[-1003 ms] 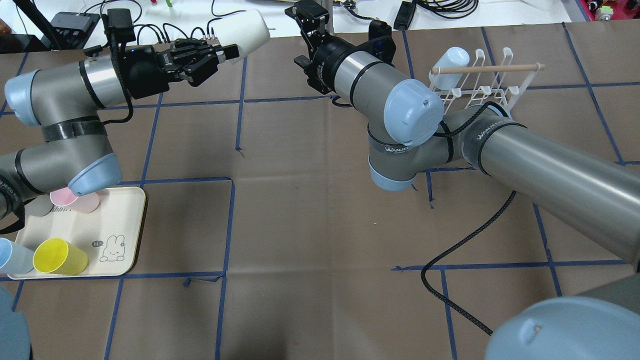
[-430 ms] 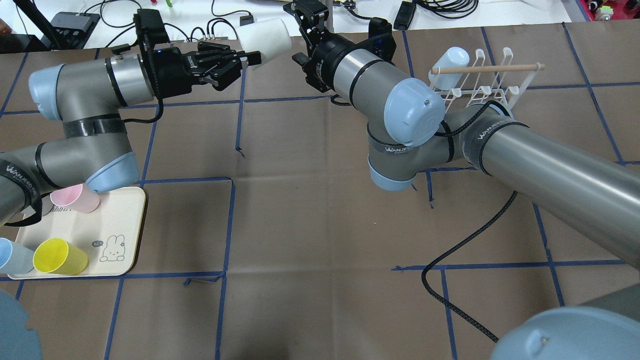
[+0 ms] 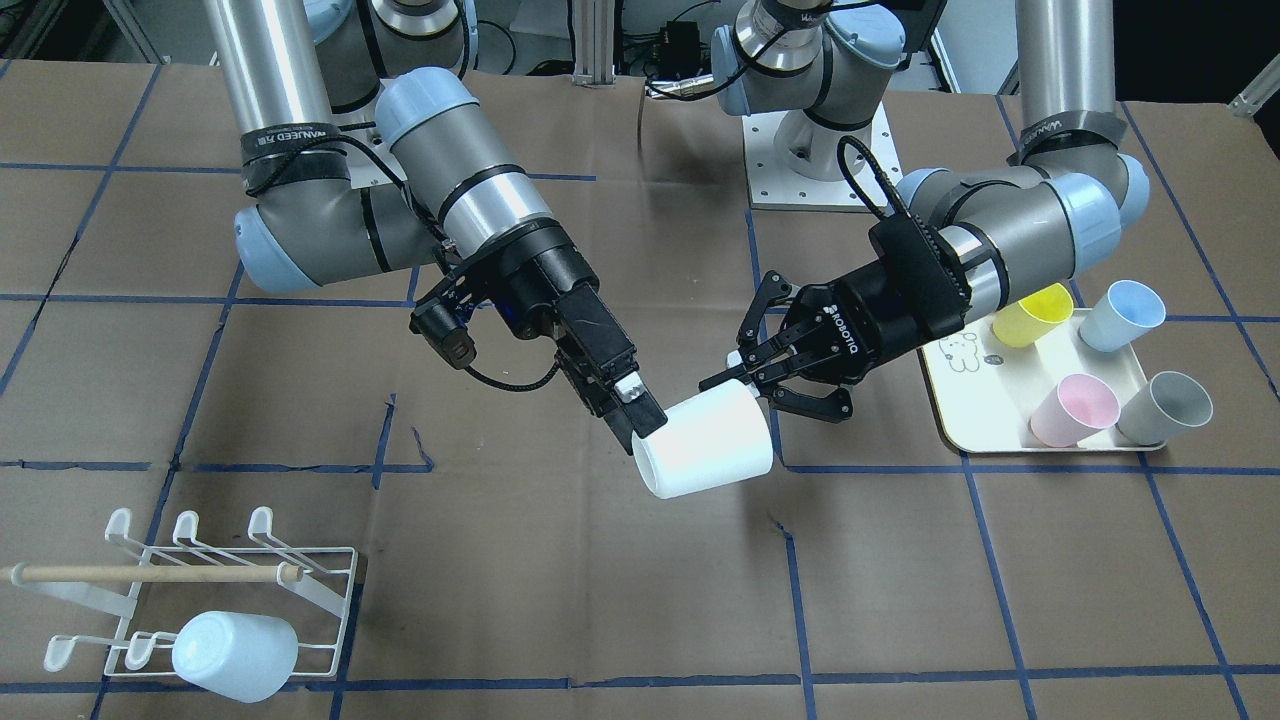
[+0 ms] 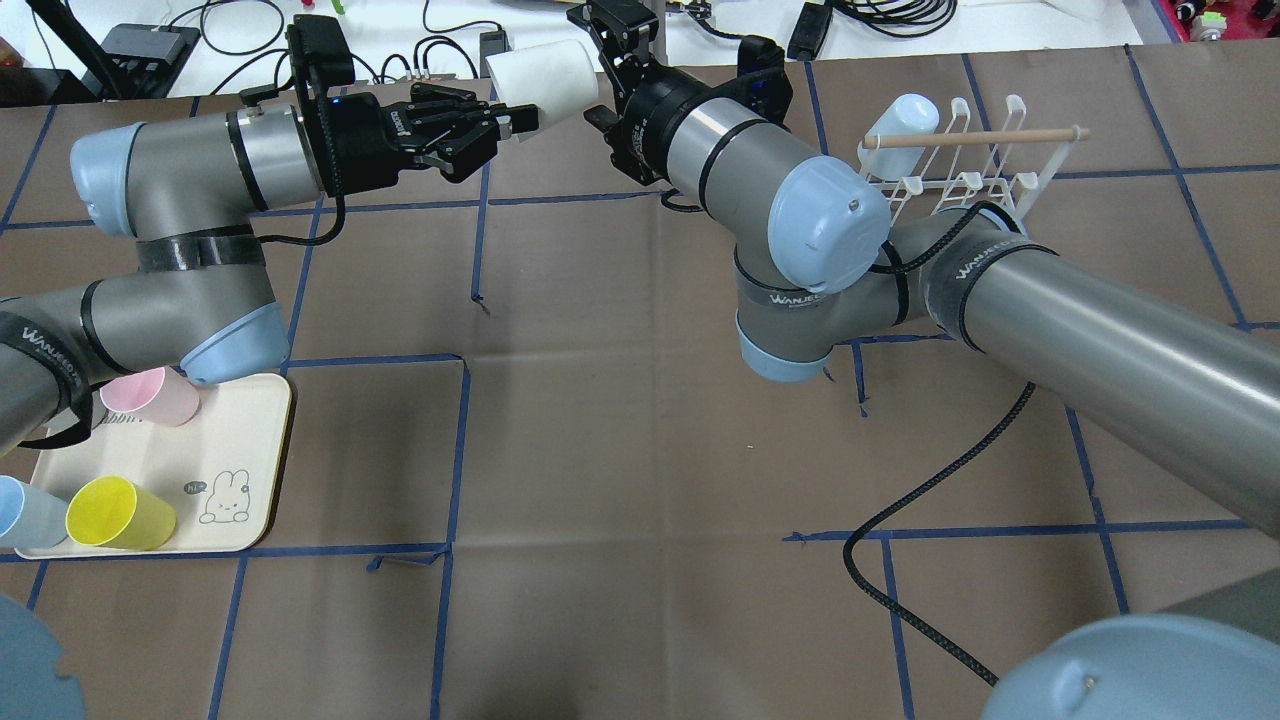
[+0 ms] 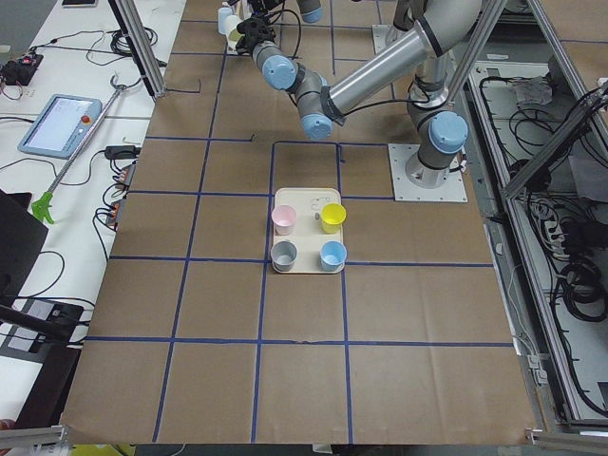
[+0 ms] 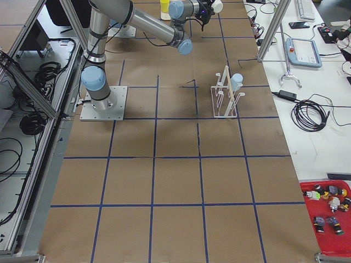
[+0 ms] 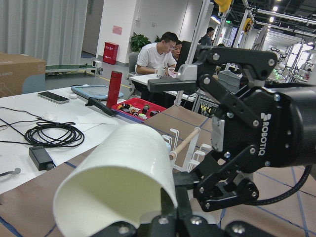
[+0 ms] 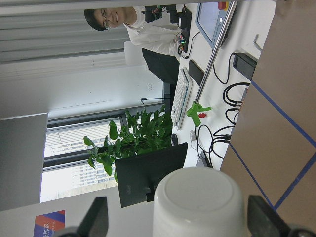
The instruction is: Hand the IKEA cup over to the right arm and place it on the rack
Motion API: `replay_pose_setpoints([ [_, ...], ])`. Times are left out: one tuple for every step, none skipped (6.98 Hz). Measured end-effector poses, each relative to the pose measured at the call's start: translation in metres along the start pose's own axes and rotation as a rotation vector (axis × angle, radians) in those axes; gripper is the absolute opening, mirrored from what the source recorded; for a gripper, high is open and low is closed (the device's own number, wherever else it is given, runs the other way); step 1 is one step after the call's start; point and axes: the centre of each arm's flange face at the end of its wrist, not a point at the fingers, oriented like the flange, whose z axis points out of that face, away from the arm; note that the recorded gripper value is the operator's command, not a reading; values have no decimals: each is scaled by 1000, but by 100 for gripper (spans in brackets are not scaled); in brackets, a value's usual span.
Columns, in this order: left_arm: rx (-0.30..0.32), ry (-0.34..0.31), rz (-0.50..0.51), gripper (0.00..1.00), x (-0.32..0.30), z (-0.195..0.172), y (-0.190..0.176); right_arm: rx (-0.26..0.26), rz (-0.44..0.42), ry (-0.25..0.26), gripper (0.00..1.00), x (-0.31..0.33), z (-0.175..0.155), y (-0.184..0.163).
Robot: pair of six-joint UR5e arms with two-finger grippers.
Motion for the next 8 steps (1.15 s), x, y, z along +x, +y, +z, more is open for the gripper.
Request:
replay_pose_setpoints([
  [5,-9,-6,6,-4,-6,1,4,2,4,99,1,0,-3],
  [9,-17,-11,6,-7,-11,2,6,3,7,99,3,0,-4],
  [10,-18,-12,6,-8,-12,2,6,4,9,99,3,0,-5],
  [9,-17,-14,6,-7,-11,3,6,6,11,99,3,1,-5],
  [8,-15,-15,6,-6,-10,3,6,6,12,99,2,2,-5],
  [8,-14,-16,6,-6,-10,4,5,7,13,99,2,3,-5],
  [8,-13,-16,6,-5,-10,4,5,7,14,99,0,4,-5],
  [7,-13,-16,6,-5,-9,4,5,7,15,99,-1,6,-6],
])
